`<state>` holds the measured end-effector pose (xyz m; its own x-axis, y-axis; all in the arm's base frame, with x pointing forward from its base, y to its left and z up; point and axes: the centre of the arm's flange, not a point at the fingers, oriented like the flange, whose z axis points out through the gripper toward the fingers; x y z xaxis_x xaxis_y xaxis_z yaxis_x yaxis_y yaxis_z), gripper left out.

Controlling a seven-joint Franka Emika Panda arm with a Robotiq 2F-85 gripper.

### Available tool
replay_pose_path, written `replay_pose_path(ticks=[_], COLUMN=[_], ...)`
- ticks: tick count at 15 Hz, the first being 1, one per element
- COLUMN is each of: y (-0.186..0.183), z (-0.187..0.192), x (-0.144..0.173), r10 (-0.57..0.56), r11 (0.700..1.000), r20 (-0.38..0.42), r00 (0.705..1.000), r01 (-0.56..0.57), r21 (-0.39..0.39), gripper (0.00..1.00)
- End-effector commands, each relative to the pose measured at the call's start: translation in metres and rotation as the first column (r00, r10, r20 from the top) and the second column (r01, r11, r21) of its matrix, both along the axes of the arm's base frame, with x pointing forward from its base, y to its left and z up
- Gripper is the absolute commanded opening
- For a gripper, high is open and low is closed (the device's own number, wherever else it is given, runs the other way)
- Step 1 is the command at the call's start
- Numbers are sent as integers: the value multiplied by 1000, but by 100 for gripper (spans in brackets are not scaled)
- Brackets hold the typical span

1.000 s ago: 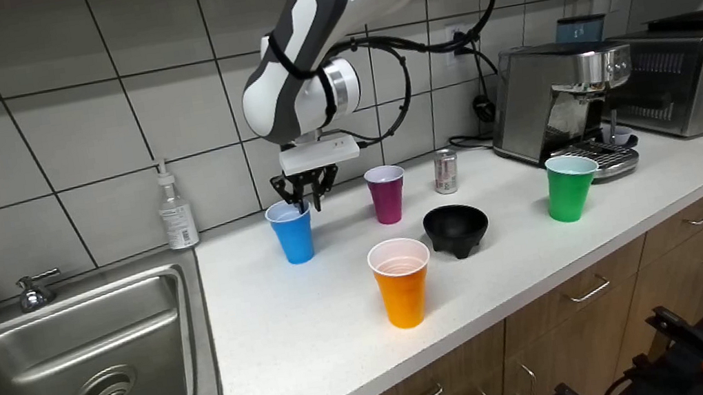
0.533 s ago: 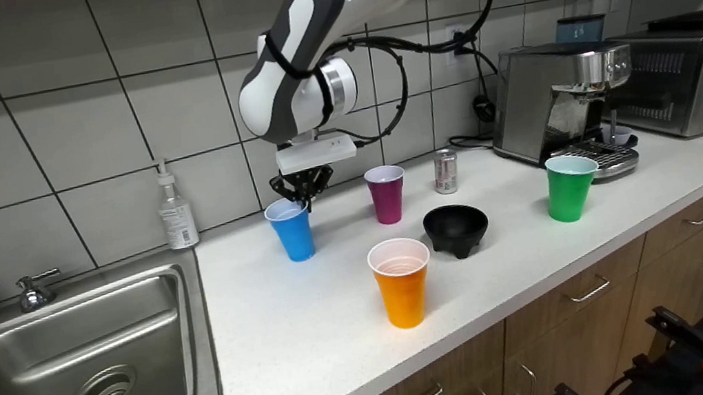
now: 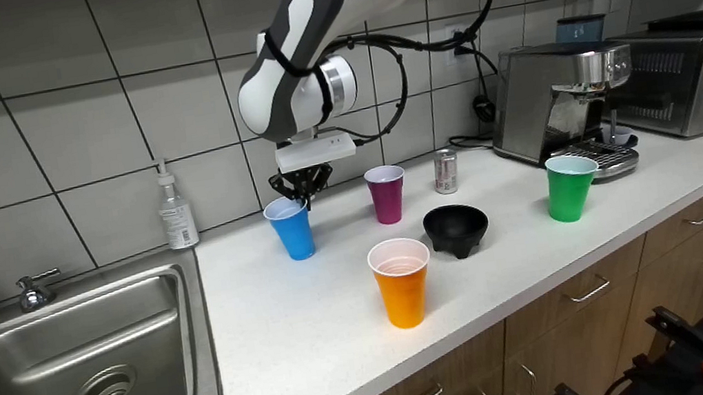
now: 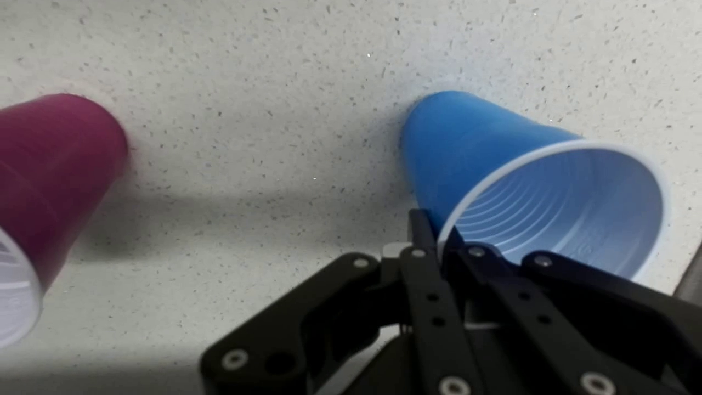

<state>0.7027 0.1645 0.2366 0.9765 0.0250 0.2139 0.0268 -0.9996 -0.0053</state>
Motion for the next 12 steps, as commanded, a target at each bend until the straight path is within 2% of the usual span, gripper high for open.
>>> replay_pose_path(ticks=[1,12], y=[-6,-37], z=[17,41], x=[-15,-55], r10=[6,26], r11=[1000,999], r20=[5,24], r00=[1000,999], r01=[-6,-25], r21=[-9,-25], gripper=[1,1])
